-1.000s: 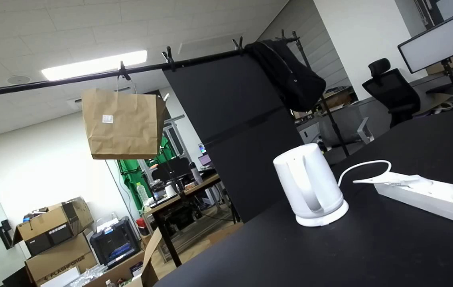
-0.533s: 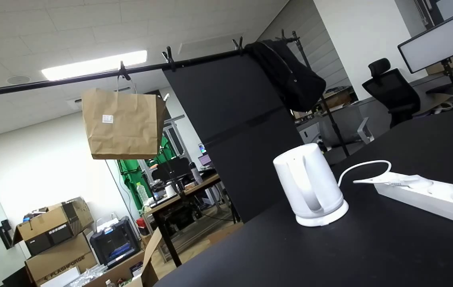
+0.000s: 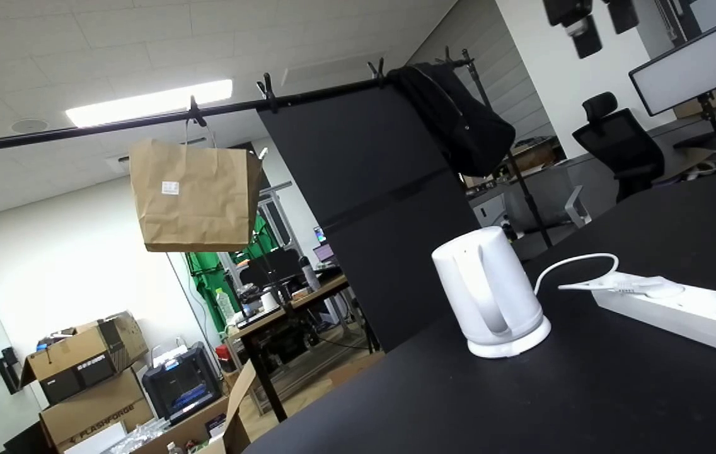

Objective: Turn off the white electric kettle

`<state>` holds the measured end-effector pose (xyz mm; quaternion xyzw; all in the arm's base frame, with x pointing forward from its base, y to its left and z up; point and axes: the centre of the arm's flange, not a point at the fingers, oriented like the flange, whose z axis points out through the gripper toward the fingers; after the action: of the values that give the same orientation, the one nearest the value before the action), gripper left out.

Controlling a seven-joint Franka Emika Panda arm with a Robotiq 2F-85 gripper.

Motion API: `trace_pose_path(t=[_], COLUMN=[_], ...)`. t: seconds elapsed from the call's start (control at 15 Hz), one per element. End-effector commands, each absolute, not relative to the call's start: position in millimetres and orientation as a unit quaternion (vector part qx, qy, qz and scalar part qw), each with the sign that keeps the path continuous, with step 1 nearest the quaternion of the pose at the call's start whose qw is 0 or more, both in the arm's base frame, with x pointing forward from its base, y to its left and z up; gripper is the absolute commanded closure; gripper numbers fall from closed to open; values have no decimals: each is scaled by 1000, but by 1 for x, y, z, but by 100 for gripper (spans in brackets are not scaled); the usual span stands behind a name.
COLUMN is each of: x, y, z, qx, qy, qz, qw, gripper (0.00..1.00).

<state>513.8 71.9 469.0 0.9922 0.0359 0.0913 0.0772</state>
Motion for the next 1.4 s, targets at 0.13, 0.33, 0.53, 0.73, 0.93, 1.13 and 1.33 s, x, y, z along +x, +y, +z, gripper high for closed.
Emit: trace_pose_path(t=[0.13, 0.33, 0.53, 0.73, 0.93, 1.13, 1.33], x=[608, 587, 593, 593, 593, 593, 599], y=[143, 143, 152, 145, 145, 145, 149], z=[453, 438, 425, 431, 433, 433, 430], qx=[992, 992, 993, 992, 992, 992, 991], qy=[-13, 1, 6, 2, 2, 2, -12], qz=[82, 82, 74, 79, 80, 80, 81], qw=[98, 95, 94, 95, 95, 95, 102], gripper=[0, 0, 0, 0, 0, 0, 0])
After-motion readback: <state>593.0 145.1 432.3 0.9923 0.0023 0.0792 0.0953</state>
